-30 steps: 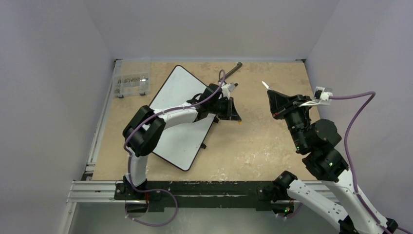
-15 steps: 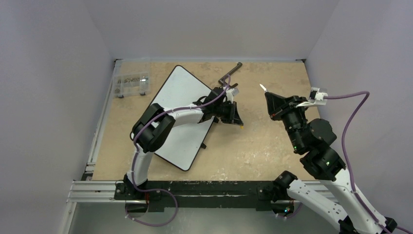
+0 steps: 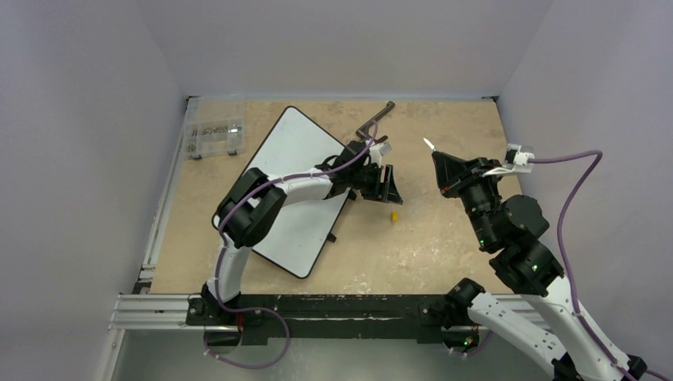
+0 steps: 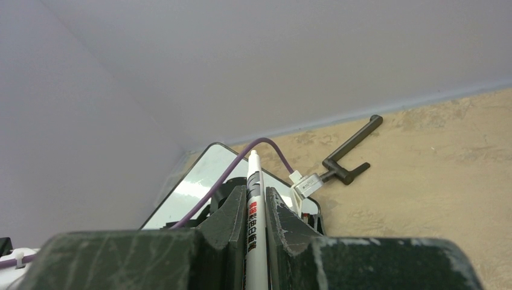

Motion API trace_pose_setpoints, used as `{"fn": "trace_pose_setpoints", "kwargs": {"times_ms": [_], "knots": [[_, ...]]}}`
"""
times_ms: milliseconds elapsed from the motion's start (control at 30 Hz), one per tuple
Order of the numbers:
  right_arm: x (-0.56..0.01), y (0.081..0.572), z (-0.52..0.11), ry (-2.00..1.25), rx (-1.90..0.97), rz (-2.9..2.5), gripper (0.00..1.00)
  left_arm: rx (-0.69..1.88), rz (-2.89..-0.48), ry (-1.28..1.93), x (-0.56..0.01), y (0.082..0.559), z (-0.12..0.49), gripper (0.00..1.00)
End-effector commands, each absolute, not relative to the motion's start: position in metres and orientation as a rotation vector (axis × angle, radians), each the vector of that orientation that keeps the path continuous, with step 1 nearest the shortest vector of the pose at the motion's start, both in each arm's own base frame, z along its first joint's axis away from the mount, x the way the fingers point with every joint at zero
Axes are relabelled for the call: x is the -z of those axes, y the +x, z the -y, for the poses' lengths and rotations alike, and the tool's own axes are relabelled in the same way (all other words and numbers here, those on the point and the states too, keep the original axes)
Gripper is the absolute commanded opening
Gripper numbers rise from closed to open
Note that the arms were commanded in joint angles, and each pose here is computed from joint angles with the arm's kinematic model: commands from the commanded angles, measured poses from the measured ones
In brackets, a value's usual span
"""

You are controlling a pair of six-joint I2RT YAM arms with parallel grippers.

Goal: Write a sentence on the whiteboard
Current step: Place the pen cap at the center of the board, then move the whiteboard to the center of the board.

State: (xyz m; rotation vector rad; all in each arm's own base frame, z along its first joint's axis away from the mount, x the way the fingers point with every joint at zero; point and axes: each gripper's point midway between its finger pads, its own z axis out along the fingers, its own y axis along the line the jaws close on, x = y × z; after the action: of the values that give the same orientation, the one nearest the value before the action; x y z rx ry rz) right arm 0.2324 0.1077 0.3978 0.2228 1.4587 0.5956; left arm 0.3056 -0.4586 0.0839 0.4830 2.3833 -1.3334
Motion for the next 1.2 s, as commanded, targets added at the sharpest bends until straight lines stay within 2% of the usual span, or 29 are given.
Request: {"fn": "trace_pose_setpoints", "kwargs": {"times_ms": [0, 167, 367, 467, 667, 767, 833, 1000, 1167], "knots": [[-0.408, 0.23, -0.104, 0.244, -0.614, -1.419, 0.0, 1.363, -2.259, 0.571, -0.121, 0.311, 0.465, 0.62], [-0.411, 0.227, -0.103, 0.244, -0.621, -1.414, 0.0, 1.32, -2.205, 0.641, -0.152, 0.308, 0.453, 0.71], [-0.416, 0.225, -0.104, 0.234, -0.636, -1.404, 0.0, 1.122, -2.217, 0.677, -0.194, 0.304, 0.399, 0.77], [-0.419, 0.226, -0.11, 0.218, -0.66, -1.401, 0.0, 0.878, -2.167, 0.558, -0.235, 0.313, 0.336, 0.86], [-0.416, 0.229, -0.121, 0.193, -0.691, -1.41, 0.0, 0.673, -2.103, 0.219, -0.291, 0.325, 0.214, 0.91], [-0.413, 0.23, -0.127, 0.182, -0.716, -1.41, 0.0, 0.531, -2.01, 0.193, -0.312, 0.324, 0.163, 0.93], [-0.41, 0.231, -0.132, 0.17, -0.737, -1.409, 0.0, 0.392, -2.007, 0.147, -0.315, 0.324, 0.128, 1.0], [-0.404, 0.234, -0.141, 0.152, -0.763, -1.423, 0.0, 0.305, -2.056, -0.006, -0.303, 0.33, 0.07, 1.0], [-0.399, 0.233, -0.148, 0.124, -0.774, -1.448, 0.0, 0.379, -2.064, -0.105, -0.279, 0.341, 0.049, 1.0]]}}
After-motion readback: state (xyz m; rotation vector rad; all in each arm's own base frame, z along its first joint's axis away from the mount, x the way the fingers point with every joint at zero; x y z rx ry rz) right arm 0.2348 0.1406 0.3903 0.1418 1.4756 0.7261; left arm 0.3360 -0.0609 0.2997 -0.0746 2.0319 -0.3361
